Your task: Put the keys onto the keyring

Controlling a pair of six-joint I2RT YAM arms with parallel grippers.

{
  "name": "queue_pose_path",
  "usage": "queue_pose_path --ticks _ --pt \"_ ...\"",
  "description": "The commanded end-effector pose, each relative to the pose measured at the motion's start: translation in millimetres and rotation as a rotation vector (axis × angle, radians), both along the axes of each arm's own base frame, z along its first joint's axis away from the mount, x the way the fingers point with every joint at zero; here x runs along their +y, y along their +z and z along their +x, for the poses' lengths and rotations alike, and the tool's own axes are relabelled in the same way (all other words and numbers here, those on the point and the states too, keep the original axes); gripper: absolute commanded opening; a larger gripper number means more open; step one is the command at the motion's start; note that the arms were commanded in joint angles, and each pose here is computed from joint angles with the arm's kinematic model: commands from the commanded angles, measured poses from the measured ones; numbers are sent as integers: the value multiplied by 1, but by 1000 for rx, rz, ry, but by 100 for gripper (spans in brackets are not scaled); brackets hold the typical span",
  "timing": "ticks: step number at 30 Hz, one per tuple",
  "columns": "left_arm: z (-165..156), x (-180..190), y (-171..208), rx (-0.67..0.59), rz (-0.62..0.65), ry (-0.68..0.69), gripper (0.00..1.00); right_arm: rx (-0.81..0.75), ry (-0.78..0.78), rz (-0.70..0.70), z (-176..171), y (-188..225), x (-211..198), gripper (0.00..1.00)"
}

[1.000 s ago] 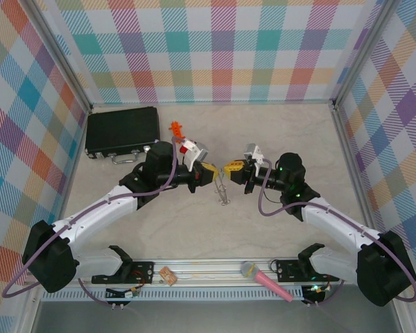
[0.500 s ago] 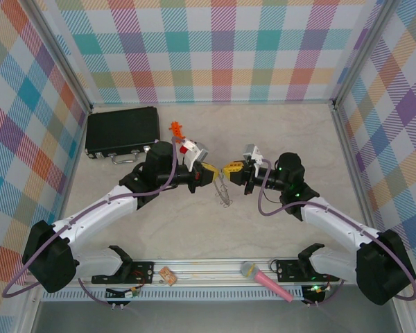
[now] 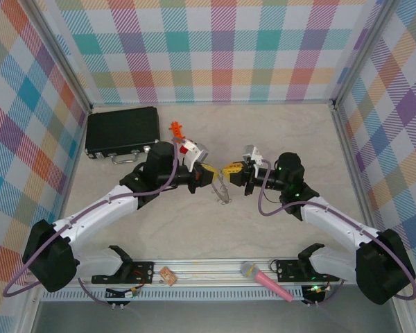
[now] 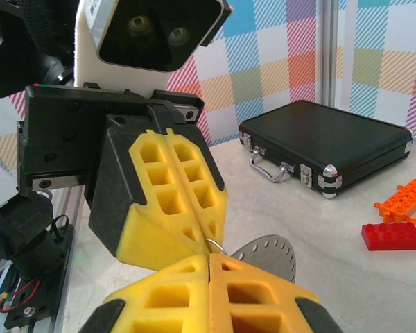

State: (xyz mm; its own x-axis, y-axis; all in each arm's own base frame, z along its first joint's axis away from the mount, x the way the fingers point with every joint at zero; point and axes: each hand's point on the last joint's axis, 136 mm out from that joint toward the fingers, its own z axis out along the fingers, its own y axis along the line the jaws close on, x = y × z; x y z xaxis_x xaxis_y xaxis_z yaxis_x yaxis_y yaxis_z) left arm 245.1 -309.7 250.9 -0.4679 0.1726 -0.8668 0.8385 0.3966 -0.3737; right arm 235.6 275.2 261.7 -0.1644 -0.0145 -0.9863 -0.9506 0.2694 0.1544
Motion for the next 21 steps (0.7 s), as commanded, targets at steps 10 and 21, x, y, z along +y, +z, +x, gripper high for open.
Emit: queue_pose_path --ticks 10,21 --pt "-1 4 17 -82 40 3 0 -60 -27 -19 -3 5 -4 0" --pt "-10 31 11 -185 200 26 0 -222 -43 -72 -4 -3 0 0"
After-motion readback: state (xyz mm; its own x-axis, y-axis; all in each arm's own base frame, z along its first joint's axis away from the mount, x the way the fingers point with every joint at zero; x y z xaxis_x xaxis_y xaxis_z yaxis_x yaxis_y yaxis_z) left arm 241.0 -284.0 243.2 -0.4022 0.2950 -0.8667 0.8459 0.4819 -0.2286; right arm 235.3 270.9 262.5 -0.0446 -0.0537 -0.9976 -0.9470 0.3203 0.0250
